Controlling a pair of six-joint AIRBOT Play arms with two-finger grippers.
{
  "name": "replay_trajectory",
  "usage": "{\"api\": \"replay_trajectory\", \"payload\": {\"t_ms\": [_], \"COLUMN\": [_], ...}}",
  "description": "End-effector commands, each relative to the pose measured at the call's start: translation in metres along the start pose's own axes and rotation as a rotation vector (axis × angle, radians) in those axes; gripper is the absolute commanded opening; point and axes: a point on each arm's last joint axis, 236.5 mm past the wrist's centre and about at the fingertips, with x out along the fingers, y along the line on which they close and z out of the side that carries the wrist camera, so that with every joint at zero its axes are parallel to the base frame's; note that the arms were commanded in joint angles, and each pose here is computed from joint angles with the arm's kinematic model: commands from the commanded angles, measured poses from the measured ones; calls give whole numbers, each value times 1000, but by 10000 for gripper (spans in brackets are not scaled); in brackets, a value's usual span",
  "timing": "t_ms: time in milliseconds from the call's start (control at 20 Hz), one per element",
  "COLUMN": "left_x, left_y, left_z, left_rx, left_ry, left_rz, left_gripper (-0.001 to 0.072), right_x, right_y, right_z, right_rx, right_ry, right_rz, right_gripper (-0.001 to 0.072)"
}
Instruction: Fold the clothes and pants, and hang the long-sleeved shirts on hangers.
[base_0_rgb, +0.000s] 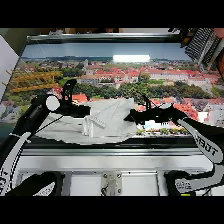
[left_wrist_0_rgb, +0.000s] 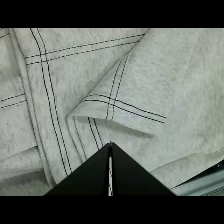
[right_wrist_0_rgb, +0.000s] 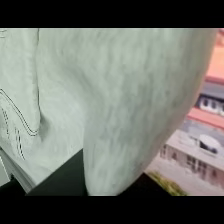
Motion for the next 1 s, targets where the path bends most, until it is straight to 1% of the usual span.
{"api": "replay_trajectory", "payload": {"t_ms": [0,100,200,250,400,500,550,700,950], "left_x": [3,3,3,3,4,19,31,71,127], "left_y": [0,0,-1,-6,-22,-34,-44,-83,-154], "left_z": [1,1,6,11,35,39,36,28,22], "left_rx": [-10,-16,-38,-51,-103,-126,-124,-18,123], "left_ry": [-1,-2,-24,-44,-134,-138,-114,-31,58], "left_rz": [1,0,-5,-28,-102,-137,-153,-168,-207], "left_gripper": [23,23,22,22,22,22,22,22,22], "right_x": [4,-17,-57,-82,-174,-229,-246,-270,-282], "right_y": [4,-11,-36,-52,-96,-96,-85,-36,35], "right_z": [6,9,10,9,17,25,29,37,39], "right_rx": [-56,-92,-114,-131,-151,-175,-202,-262,-302], "right_ry": [-25,-20,11,35,67,49,36,-12,-68], "right_rz": [-5,-58,-153,-225,-532,-688,-720,-730,-728], "right_gripper": [25,25,25,25,25,25,25,25,25]}}
